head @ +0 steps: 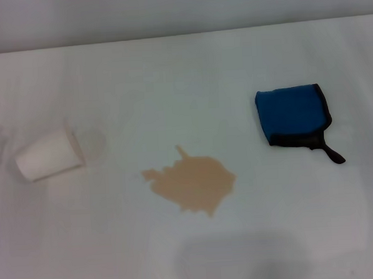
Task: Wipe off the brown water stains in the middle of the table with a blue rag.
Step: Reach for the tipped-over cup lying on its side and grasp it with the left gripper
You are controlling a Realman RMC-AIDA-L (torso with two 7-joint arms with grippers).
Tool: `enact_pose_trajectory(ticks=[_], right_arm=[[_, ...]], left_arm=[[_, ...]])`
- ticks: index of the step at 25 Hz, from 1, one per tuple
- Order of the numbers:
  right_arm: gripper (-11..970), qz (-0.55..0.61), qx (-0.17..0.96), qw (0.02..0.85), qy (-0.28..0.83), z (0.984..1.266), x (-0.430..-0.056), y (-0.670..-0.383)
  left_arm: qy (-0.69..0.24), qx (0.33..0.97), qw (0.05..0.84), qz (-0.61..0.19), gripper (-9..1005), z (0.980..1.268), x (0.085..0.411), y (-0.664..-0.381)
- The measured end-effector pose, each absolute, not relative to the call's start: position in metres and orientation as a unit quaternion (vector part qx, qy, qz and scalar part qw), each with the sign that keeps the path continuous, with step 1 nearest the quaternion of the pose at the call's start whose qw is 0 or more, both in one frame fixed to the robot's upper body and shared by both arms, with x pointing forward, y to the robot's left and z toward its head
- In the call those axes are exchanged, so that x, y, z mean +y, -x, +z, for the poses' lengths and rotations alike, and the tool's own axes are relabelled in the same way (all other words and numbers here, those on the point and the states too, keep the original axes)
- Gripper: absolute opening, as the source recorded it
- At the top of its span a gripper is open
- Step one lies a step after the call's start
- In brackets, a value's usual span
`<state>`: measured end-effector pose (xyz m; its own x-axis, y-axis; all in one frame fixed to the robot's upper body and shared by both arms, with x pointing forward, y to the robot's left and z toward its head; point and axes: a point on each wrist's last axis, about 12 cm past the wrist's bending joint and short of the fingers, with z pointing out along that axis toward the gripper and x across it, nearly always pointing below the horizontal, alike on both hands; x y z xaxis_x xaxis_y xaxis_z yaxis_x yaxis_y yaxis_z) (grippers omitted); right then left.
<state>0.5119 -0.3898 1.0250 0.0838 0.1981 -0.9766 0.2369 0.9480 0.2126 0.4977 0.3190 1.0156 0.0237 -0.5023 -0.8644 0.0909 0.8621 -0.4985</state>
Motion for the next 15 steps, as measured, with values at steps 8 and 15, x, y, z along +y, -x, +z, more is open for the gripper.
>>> enact_pose_trajectory(ticks=[8,15], right_arm=[[869,-0.013,0.679,0.717,-0.159,1.0237,-0.3902,-0.5099],[869,-0.013,0.678,0.718,-0.158,1.0242,-0.39,-0.5101]], left_arm=[[0.152,0.659,0.705,-0.214,878,1.0159,0.3187,-0.4921],[0.157,0.649,0.712,-0.217,876,1.0192,0.3186,-0.4939]])
